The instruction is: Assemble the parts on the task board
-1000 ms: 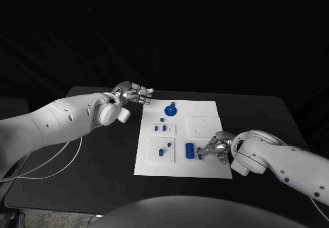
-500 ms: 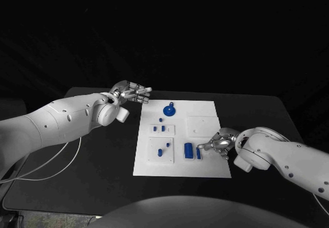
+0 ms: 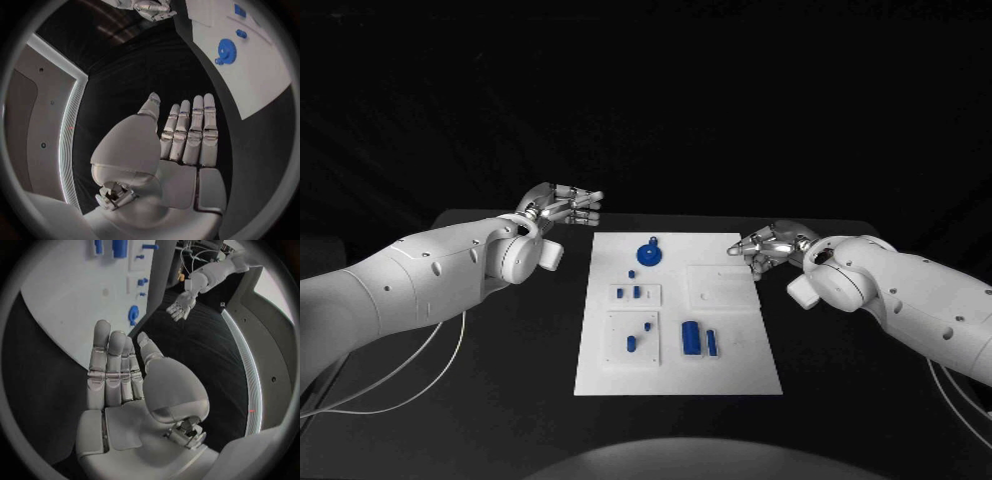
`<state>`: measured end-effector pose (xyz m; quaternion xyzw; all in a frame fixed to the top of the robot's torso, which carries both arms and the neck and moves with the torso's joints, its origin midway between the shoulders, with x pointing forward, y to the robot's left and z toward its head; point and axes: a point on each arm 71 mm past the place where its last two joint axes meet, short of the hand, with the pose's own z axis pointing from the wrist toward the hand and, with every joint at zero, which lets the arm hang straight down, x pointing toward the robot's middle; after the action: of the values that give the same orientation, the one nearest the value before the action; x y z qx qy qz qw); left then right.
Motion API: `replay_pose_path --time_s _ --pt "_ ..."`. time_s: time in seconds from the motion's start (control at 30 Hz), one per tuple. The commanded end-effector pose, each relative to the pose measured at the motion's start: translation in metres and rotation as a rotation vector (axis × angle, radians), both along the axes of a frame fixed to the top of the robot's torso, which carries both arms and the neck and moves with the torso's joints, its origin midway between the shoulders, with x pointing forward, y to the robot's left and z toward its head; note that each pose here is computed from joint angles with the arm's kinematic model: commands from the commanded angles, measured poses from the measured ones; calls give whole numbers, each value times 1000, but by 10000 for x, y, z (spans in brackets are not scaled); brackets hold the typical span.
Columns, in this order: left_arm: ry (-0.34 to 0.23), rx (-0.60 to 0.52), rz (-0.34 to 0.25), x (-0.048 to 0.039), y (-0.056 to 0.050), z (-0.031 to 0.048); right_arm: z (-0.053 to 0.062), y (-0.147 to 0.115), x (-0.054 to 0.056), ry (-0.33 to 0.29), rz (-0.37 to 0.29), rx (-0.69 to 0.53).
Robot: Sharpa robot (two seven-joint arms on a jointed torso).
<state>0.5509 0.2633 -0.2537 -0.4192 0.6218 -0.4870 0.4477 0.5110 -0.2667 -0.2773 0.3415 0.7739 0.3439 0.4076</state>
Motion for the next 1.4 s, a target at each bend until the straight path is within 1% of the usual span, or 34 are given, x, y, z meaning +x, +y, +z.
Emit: replay_pose_path --time_s 0.03,0.13,0.27,0.33,0.5,0.6,0.63,0.7,0.8,0.93,1.1,1.2,1.23,1.4 --pt "-37 -39 69 43 7 65 83 -36 139 -154 -47 201" --pt "-35 -49 81 69 -7 75 60 -88 237 -183 -93 263" --pt "-31 -61 82 100 -33 78 60 -147 353 -252 -151 302" --pt "-30 -64 82 123 -51 77 53 -178 393 -281 -172 319" --pt "-28 -59 90 179 -63 68 51 -194 425 -312 -186 351" --pt "-31 -49 95 214 -65 63 55 -184 431 -326 -190 362" --pt "-23 -35 88 189 -61 45 7 -202 423 -259 -187 304" --pt "-23 -36 89 183 -66 44 14 -195 422 -262 -187 306" --pt "-27 -44 94 148 -96 38 58 -148 413 -278 -190 320" --pt "-35 -59 106 68 -163 30 148 -45 384 -311 -198 350" --pt "-51 -91 133 -124 -306 38 310 172 274 -364 -221 412" --pt "-62 -112 152 -269 -400 63 393 312 164 -386 -242 450" --pt "-68 -122 162 -345 -446 82 427 379 99 -393 -255 466" --pt "-85 -150 193 -594 -579 164 498 568 -145 -395 -301 505"
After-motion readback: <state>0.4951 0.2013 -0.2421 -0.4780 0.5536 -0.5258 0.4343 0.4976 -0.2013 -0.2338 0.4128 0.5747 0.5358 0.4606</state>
